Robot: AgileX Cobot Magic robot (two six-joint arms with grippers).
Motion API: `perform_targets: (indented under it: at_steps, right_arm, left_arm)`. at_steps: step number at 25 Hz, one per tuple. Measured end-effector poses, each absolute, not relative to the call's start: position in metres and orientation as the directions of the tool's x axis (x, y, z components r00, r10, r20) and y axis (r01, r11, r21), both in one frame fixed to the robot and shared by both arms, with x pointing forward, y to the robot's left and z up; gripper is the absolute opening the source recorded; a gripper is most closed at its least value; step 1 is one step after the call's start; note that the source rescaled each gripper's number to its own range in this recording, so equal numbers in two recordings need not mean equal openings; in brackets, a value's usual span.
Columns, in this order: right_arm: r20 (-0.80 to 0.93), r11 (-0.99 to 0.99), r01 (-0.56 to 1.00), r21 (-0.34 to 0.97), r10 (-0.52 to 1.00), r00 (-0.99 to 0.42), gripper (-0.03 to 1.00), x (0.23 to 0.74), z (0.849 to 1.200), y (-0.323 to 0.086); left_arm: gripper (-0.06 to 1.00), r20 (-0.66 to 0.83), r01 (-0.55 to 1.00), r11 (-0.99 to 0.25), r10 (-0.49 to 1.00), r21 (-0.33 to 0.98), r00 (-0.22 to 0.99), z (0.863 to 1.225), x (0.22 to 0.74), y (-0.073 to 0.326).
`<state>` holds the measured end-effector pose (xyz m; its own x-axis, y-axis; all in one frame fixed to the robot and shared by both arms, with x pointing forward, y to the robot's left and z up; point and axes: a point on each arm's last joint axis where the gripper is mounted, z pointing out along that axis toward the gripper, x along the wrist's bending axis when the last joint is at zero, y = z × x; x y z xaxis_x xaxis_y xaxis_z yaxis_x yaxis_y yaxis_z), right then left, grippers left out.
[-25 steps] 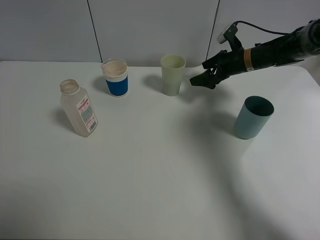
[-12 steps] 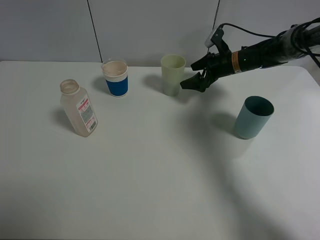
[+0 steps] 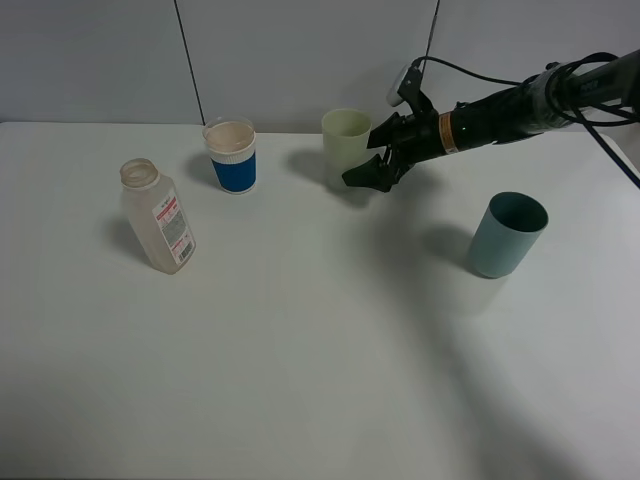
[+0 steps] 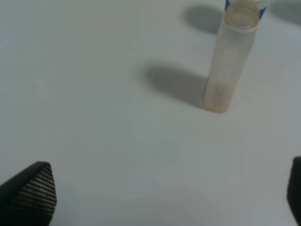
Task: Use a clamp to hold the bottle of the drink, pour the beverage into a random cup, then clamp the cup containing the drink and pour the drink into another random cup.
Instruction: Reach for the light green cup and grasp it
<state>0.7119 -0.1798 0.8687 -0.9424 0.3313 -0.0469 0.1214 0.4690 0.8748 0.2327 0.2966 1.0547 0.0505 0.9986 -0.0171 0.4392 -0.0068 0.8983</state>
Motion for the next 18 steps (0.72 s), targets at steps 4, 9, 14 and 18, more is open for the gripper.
perform_targets:
  at_steps: [4,9,14,18]
  right_arm:
    - [-0.044,0.470,0.116,0.875,0.316,-0.948,0.97,0.713,0.863,-0.173]
    - [-0.053,0.471,0.103,0.876,0.306,-0.951,0.97,0.713,0.864,-0.170]
    - [-0.063,0.476,0.083,0.875,0.282,-0.957,0.97,0.711,0.862,-0.161]
    - [-0.076,0.481,0.064,0.874,0.266,-0.961,0.97,0.713,0.859,-0.156]
  left_arm:
    - [1.00,-0.017,0.439,-0.007,0.999,0.898,0.050,1.055,0.233,0.297]
    - [1.00,-0.017,0.439,-0.007,0.999,0.898,0.050,1.055,0.233,0.297]
    - [1.00,-0.017,0.439,-0.007,0.999,0.898,0.050,1.055,0.233,0.297]
    - [1.00,-0.017,0.439,-0.007,0.999,0.898,0.050,1.055,0.233,0.297]
